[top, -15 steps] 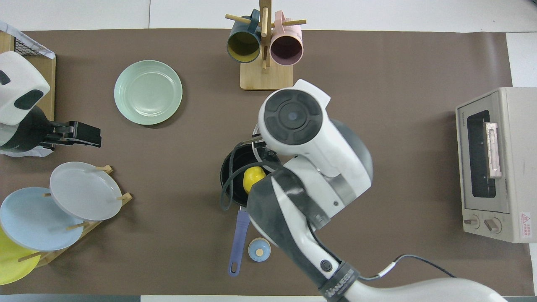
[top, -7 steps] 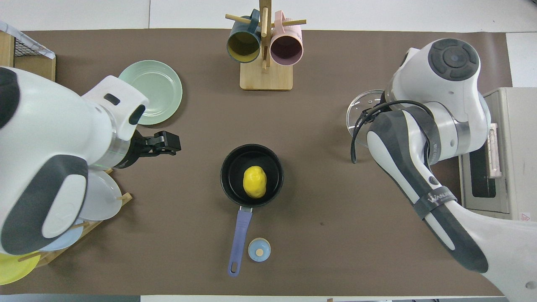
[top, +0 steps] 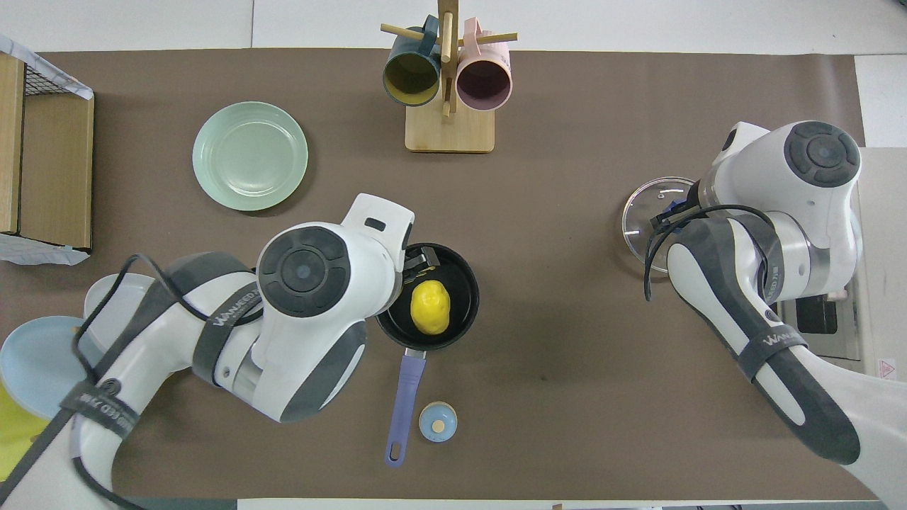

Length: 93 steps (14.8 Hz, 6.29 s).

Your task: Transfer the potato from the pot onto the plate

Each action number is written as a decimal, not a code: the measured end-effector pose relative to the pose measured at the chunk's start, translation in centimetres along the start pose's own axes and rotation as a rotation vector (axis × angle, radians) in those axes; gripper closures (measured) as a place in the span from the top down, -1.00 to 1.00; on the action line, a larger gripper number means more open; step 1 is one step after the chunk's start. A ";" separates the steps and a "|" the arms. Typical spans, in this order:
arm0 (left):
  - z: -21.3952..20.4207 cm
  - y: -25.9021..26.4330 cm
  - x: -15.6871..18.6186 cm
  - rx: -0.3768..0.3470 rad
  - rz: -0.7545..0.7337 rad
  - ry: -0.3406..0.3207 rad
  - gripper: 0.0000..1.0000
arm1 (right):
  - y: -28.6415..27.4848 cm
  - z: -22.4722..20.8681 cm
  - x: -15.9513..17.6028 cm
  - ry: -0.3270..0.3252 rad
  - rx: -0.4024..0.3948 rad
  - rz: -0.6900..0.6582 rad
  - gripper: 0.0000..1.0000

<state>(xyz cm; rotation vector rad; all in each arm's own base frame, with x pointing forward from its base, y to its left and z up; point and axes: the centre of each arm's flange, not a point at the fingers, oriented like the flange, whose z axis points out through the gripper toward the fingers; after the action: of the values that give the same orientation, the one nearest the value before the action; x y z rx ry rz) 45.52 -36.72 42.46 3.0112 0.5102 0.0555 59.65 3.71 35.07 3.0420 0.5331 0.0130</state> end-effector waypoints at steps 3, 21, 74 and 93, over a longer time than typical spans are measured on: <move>4.5 2.0 -1.5 0.013 -0.026 -0.013 1.00 | 0.3 1.0 -0.8 -0.018 0.021 0.024 0.31; 10.1 2.5 -5.3 0.090 -0.059 -0.055 1.00 | 3.1 -23.9 -0.6 -0.059 0.030 0.214 1.00; 7.5 -17.2 32.0 0.044 0.258 -0.064 0.26 | 5.7 -24.6 -7.0 -0.132 0.040 0.356 1.00; -21.5 -24.0 24.1 0.036 0.250 0.006 1.00 | 5.3 -24.7 -6.9 -0.129 0.039 0.348 1.00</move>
<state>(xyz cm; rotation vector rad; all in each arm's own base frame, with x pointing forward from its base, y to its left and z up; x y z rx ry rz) 59.30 -4.46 62.22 3.0922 0.1338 0.0721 54.55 -2.30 60.05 3.1013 -0.0071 -0.1795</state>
